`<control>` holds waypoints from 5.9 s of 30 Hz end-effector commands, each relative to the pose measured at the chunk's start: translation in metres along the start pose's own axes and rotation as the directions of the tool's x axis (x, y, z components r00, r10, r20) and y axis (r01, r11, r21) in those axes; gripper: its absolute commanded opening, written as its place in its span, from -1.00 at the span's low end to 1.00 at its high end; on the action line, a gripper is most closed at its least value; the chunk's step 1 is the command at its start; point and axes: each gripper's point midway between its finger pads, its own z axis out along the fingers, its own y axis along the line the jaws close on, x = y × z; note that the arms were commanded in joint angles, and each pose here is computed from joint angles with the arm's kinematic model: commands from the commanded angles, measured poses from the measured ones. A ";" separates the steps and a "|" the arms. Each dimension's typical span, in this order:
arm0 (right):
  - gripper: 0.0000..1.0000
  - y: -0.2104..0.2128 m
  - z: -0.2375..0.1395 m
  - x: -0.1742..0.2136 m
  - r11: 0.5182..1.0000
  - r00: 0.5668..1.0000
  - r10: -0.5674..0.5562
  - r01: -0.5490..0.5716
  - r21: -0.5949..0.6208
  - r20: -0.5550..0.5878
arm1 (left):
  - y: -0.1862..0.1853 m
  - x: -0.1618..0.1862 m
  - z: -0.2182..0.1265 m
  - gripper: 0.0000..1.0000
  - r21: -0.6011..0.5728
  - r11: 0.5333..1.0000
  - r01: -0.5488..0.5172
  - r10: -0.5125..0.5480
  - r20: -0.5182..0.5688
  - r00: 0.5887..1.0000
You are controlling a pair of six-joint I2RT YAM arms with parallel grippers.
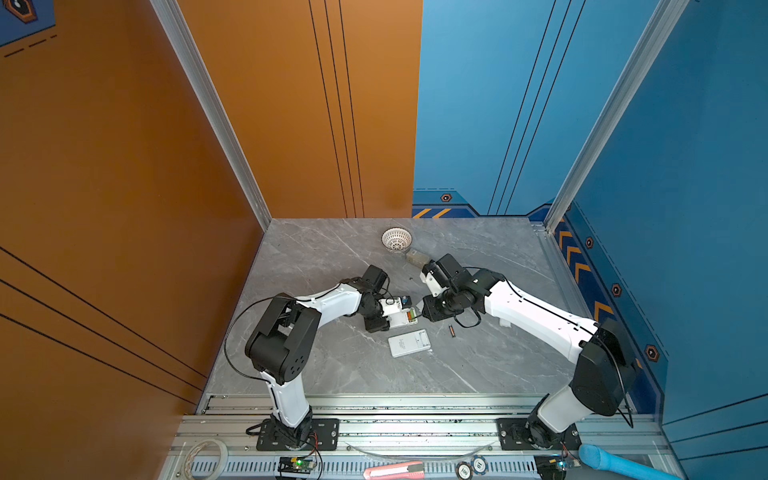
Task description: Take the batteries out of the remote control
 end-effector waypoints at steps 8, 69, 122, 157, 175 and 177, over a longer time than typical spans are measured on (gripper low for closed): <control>-1.00 -0.002 0.008 0.001 1.000 1.000 -0.003 0.003 0.000 -0.025 | -0.016 0.021 0.010 -1.00 0.038 0.999 -0.021 0.024 -0.080 0.997; -1.00 -0.030 0.008 0.038 0.998 0.990 -0.007 0.015 0.055 -0.139 | -0.012 0.024 0.010 -1.00 0.026 1.000 -0.017 0.020 -0.104 0.994; -1.00 0.013 0.093 0.076 0.969 0.852 -0.087 -0.049 0.243 0.517 | -0.067 -0.005 0.001 -1.00 0.367 0.930 0.011 -0.012 -0.001 1.000; -1.00 0.020 0.069 0.004 0.982 0.627 -0.085 -0.077 0.171 0.774 | -0.049 -0.002 0.008 -1.00 0.379 0.920 0.102 -0.095 -0.037 0.995; -1.00 -0.033 0.007 -0.007 0.993 0.964 0.106 -0.090 -0.077 0.242 | -0.001 0.017 0.001 -1.00 0.069 0.986 0.154 -0.151 -0.051 0.987; -1.00 -0.022 0.000 -0.015 0.991 0.973 0.088 -0.063 -0.121 0.216 | 0.002 0.022 0.001 -1.00 0.056 0.984 0.170 -0.166 -0.065 0.984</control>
